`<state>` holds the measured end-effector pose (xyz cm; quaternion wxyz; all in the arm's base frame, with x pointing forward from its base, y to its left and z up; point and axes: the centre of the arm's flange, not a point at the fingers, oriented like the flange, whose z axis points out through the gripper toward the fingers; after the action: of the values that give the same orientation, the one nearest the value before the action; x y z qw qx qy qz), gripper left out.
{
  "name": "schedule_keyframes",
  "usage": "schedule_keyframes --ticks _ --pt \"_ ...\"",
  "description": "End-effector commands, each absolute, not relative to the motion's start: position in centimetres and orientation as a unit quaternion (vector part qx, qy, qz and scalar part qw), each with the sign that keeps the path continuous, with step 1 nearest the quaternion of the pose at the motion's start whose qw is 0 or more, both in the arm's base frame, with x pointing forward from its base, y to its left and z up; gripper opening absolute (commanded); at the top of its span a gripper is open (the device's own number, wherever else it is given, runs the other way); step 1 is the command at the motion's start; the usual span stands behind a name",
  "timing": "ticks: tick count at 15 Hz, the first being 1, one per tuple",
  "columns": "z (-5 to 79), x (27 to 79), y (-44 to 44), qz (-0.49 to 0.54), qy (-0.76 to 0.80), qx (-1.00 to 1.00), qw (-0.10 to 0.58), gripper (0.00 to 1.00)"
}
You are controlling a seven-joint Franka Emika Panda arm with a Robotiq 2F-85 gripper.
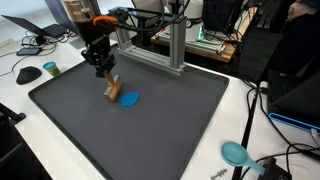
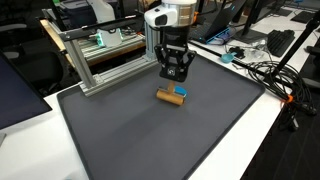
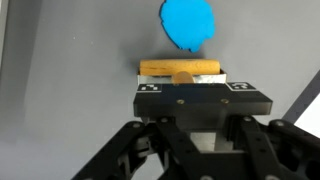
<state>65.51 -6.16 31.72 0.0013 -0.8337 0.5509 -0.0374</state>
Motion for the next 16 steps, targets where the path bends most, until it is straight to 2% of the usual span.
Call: schedule_keyframes --ticks 1,16 --pt "35.2 62.5 -6.5 -0.073 0.502 -0.862 0.003 0.22" --pt "39.9 49.5 -1.9 -0.072 0.124 -0.989 -0.039 0.22"
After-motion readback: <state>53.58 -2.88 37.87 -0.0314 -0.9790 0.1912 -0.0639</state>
